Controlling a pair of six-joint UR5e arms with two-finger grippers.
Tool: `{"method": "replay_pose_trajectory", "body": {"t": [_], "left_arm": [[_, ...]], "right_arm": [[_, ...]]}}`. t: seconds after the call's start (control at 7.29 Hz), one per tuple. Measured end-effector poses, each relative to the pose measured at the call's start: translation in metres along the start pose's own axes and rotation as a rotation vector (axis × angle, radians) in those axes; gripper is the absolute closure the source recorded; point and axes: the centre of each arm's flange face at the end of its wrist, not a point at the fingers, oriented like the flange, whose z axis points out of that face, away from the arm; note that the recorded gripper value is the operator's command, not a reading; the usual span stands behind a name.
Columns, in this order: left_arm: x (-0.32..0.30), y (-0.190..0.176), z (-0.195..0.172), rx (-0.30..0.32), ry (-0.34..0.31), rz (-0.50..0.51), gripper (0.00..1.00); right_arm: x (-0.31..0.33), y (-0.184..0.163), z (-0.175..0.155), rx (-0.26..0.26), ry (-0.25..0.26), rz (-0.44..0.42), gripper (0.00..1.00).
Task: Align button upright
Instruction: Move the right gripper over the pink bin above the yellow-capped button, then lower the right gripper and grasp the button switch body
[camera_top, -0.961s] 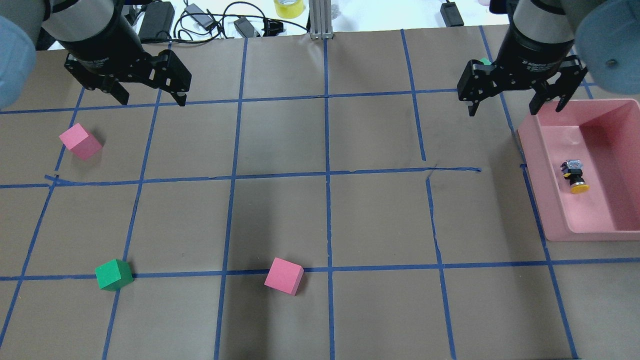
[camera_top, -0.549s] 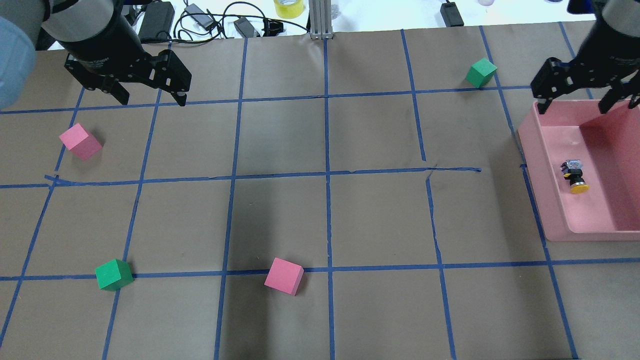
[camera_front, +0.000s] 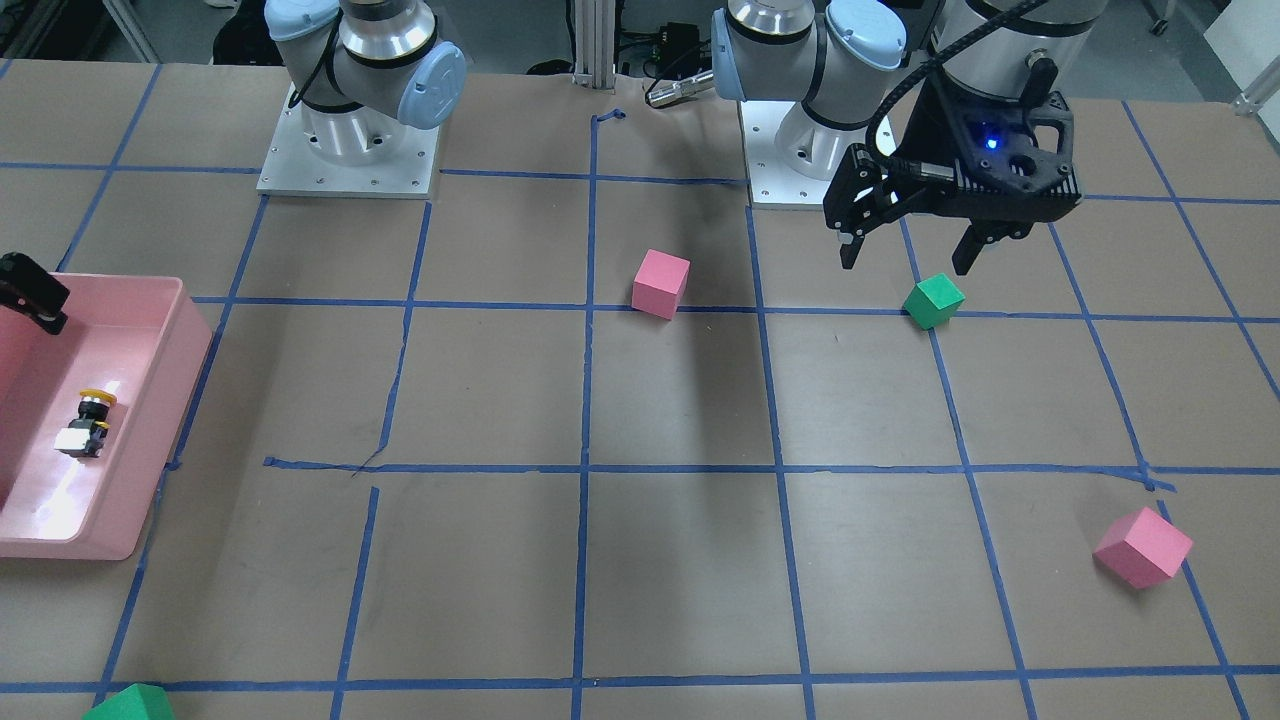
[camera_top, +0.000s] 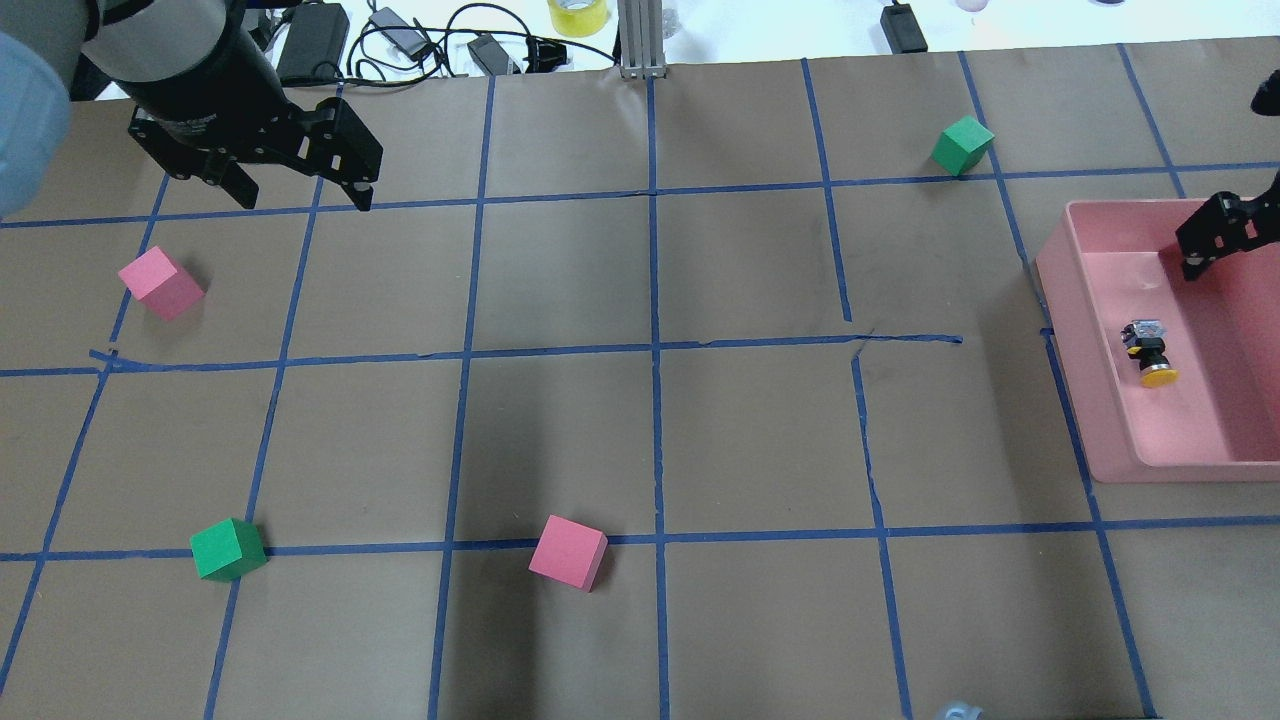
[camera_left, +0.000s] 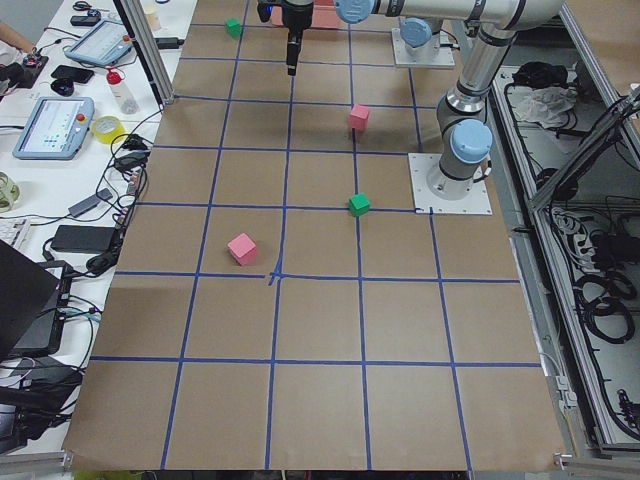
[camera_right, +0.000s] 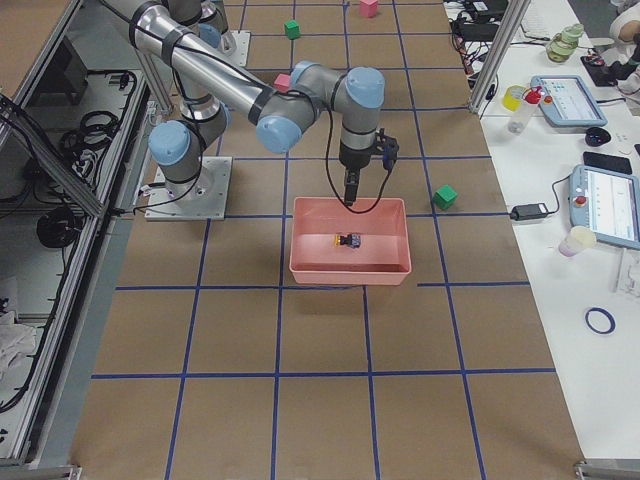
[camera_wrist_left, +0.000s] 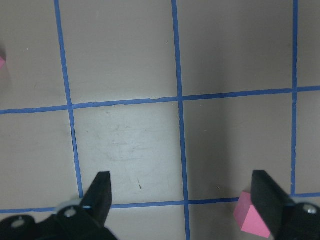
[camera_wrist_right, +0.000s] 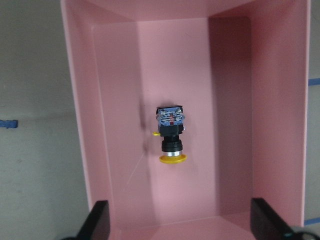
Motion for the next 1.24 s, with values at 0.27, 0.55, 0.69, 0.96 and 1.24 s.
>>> {"method": "replay_pose_trajectory", "body": {"t": [0.27,0.55,0.69,0.96,1.24], "left_arm": [[0.0,0.0,0.0,-0.001,0.001,0.0,0.0],[0.001,0.0,0.001,-0.002,0.001,0.001,0.0],[0.0,0.0,0.001,-0.002,0.001,0.002,0.0],[0.0,0.0,0.0,-0.002,-0.001,0.002,0.0],[0.0,0.0,0.0,-0.001,-0.001,0.001,0.0]], "right_arm": [[0.009,-0.005,0.039,-0.027,-0.003,0.009,0.0],[0.011,-0.012,0.068,-0.055,-0.008,0.011,0.0],[0.012,-0.016,0.08,-0.061,-0.005,0.011,0.0],[0.012,-0.022,0.106,-0.075,-0.008,0.006,0.0],[0.01,-0.025,0.137,-0.085,-0.012,0.003,0.0]]}}
